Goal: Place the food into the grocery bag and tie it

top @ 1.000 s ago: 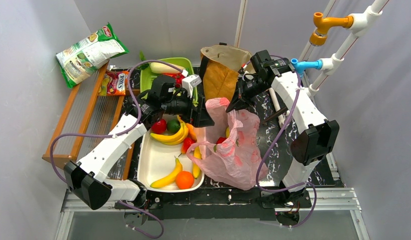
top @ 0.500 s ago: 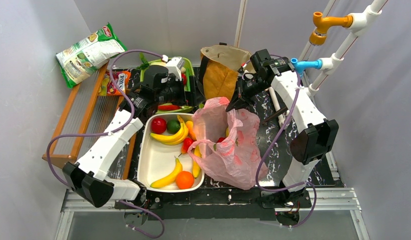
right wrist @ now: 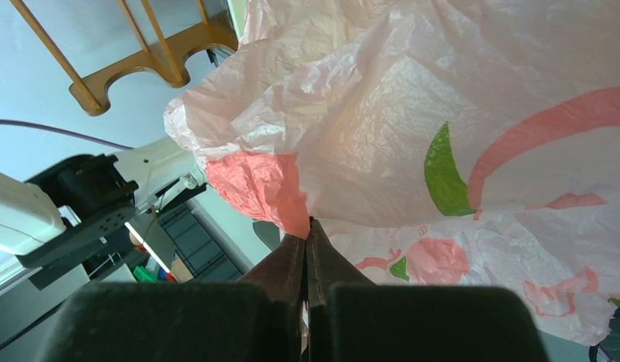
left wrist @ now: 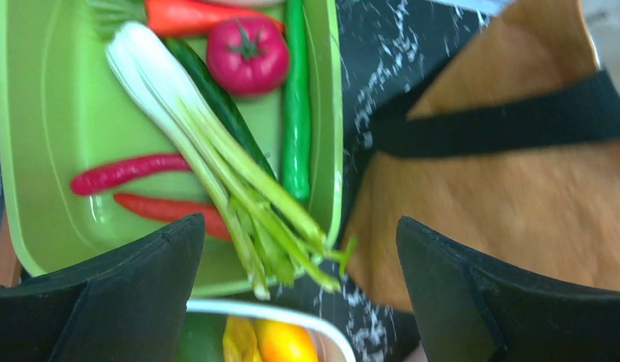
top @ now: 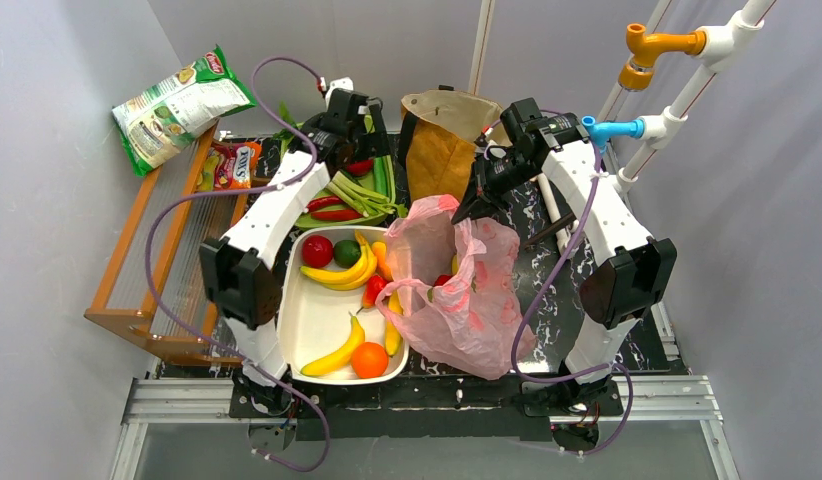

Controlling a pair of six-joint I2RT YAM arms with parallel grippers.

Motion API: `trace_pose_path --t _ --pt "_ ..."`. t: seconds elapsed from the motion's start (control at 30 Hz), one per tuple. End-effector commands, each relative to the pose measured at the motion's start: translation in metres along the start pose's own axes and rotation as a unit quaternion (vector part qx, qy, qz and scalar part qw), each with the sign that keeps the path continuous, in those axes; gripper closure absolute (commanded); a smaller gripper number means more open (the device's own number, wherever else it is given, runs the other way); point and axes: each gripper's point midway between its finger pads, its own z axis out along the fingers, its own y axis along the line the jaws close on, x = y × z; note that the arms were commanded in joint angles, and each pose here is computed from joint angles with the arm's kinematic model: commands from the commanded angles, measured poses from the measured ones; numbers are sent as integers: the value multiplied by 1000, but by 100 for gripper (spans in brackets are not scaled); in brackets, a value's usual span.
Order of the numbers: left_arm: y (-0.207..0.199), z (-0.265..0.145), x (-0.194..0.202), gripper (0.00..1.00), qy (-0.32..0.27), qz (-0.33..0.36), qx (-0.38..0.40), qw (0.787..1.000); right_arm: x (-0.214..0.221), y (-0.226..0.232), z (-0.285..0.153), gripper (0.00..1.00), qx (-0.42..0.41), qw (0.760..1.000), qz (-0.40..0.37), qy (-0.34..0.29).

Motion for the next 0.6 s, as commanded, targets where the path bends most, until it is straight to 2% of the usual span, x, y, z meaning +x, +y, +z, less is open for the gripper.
trace_pose_path --t 0.0,0.33,0.57 --pt "20 16 -33 2 -36 18 -76 996 -1 7 -11 99 -13 1000 -11 -7" --pt "39 77 -31 2 -7 22 -102 995 -3 6 -13 99 -5 1000 -16 -9" --pt "49 117 -26 2 4 10 -82 997 -6 4 -15 99 0 1000 -15 -9"
